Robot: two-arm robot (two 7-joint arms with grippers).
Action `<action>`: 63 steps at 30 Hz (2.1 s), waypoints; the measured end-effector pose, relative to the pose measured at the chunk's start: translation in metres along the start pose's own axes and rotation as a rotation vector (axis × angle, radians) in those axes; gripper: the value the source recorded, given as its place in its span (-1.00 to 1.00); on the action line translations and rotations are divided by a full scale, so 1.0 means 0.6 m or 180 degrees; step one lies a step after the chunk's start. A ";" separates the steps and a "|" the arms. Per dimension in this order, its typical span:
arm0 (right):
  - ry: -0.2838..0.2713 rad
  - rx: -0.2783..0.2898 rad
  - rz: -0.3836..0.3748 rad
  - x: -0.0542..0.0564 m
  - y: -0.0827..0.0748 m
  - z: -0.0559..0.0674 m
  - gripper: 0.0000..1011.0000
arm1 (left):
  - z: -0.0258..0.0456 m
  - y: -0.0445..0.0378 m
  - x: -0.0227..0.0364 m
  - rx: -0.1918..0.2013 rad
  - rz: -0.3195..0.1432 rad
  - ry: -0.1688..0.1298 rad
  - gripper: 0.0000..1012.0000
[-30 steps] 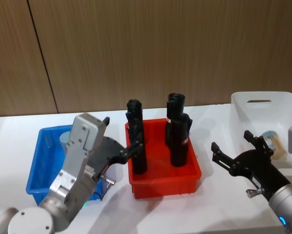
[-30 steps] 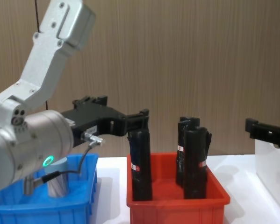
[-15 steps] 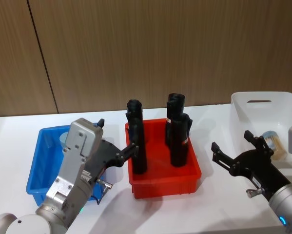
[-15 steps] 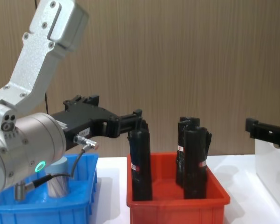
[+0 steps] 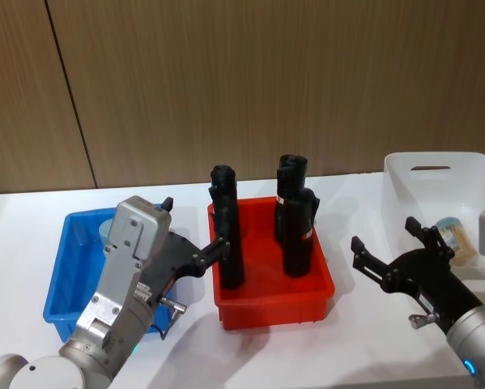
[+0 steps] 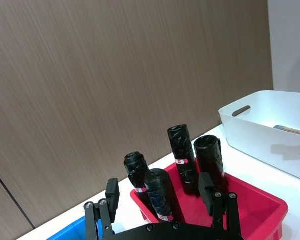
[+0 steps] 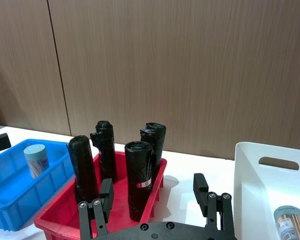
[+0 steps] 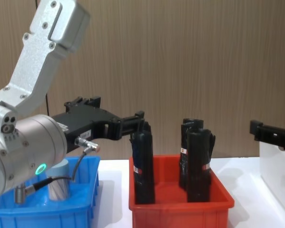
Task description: Pick the cotton swabs from the blue box and place them into the white box.
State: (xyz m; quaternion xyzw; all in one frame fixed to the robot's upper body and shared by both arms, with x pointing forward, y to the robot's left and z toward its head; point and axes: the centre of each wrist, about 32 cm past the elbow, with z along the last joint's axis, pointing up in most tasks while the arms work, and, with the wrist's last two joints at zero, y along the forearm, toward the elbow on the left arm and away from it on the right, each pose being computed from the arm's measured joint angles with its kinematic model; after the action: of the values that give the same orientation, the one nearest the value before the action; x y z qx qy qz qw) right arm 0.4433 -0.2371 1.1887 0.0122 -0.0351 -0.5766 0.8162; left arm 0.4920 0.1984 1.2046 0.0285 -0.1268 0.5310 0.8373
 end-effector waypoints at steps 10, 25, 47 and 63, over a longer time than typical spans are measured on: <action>0.0000 0.0000 0.0000 0.000 0.000 0.000 0.98 | 0.000 0.000 0.0001 0.0004 0.0000 0.0000 0.98; 0.0000 0.0000 0.0000 0.000 0.000 0.000 0.98 | 0.000 0.000 0.0000 0.0004 0.0000 0.0000 0.98; -0.0021 -0.0032 0.0038 0.009 0.014 -0.002 0.98 | 0.000 0.000 0.0000 0.0004 -0.0001 0.0001 0.98; -0.0095 -0.0182 0.0286 0.051 0.080 -0.019 0.98 | 0.000 0.000 0.0000 0.0003 -0.0001 0.0000 0.98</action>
State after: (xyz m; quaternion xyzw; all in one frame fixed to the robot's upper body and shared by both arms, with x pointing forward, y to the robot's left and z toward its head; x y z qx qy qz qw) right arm 0.4996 -0.2501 1.1818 -0.0213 -0.0313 -0.5403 0.8406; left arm 0.4920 0.1984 1.2044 0.0289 -0.1265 0.5310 0.8374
